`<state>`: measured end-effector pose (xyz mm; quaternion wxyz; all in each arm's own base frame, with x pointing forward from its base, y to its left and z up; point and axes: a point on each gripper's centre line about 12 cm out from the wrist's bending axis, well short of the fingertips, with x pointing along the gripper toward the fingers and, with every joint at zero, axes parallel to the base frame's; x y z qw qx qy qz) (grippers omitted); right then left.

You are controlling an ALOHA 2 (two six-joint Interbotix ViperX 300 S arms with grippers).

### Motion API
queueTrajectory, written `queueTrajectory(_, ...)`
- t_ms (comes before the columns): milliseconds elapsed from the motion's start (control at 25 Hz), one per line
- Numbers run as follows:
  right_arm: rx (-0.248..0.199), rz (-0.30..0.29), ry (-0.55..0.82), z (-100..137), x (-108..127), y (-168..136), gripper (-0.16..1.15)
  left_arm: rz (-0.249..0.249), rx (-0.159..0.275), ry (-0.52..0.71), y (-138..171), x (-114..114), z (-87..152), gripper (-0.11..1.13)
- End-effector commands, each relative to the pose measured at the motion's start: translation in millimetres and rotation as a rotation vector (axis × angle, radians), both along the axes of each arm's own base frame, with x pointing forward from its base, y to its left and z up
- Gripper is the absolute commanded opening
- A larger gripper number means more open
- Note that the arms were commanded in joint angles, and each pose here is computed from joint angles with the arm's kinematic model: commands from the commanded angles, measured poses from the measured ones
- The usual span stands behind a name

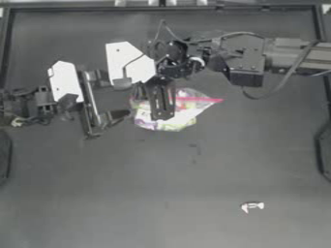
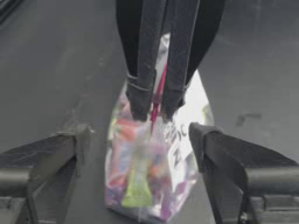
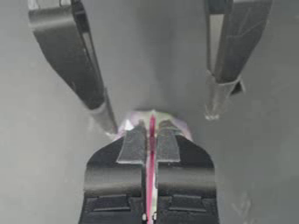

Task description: Put candy in bag

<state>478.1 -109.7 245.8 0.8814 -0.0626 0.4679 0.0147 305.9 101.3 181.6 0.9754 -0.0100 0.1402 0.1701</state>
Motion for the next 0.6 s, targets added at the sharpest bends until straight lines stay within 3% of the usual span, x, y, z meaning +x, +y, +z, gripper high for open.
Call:
queueTrajectory(40, -0.010, -0.002, -0.062, 26.9, -3.7, 1.4, 0.06, -0.003, 0.015, -0.034, 1.2, 5.4, 10.3, 0.98)
queueTrajectory(200, -0.010, -0.002, -0.062, 26.9, -3.7, 1.4, 0.06, -0.004, 0.016, -0.030, 2.0, 7.2, 9.6, 0.95)
queueTrajectory(400, -0.011, -0.002, -0.065, 27.1, -3.4, 1.3, 0.06, -0.016, 0.027, -0.027, 1.3, 8.3, 10.0, 0.80)
queueTrajectory(600, -0.011, -0.002, -0.065, 27.1, -3.4, 1.3, 0.06, -0.017, 0.028, -0.026, 1.4, 9.0, 10.6, 0.76)
